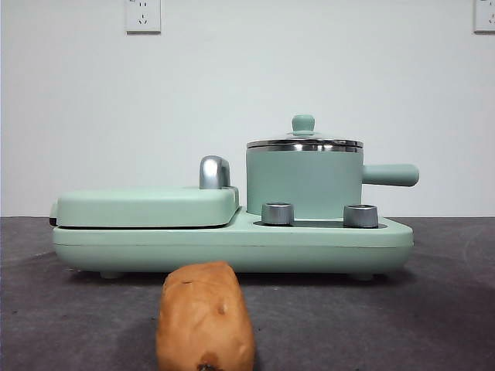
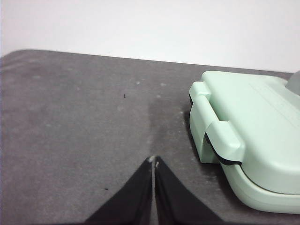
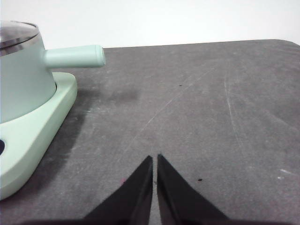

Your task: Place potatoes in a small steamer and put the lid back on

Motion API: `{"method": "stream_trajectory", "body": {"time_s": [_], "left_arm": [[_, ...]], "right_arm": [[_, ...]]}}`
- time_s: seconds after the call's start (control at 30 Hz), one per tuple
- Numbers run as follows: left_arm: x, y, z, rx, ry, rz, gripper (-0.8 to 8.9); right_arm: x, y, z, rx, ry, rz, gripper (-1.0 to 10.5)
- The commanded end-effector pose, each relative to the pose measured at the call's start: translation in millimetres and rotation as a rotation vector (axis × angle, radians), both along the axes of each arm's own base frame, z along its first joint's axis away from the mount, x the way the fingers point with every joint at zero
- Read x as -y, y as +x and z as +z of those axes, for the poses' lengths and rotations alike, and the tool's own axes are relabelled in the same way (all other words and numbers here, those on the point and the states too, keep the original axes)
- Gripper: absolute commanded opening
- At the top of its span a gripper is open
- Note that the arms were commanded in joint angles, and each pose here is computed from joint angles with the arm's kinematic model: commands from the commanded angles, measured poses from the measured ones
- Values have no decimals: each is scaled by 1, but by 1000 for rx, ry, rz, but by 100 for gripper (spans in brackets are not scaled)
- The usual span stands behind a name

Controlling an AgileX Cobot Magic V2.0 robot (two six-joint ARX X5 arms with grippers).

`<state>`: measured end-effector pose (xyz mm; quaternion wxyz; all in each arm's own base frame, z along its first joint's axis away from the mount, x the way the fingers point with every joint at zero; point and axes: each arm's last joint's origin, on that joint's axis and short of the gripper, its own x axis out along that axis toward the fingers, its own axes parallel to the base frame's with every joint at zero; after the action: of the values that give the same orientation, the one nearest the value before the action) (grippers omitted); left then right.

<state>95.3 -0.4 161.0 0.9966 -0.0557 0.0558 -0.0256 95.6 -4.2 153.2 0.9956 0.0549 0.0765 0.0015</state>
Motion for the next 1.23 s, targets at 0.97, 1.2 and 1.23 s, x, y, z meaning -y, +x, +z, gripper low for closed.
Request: {"method": "stream_trajectory", "body": {"time_s": [0.97,1.2,1.23], "left_arm": [[14,10,125,-166,-309,-352,6],[21,22,177,-202,-249,-484,7],[22,23,181,-207,-242,-499,7]], "right_arm": [[-12,-36,155,-83,288,311,13],[-19,-31,187,-166,300,577,13],[-19,-30,190,-177,299,596,13]]}}
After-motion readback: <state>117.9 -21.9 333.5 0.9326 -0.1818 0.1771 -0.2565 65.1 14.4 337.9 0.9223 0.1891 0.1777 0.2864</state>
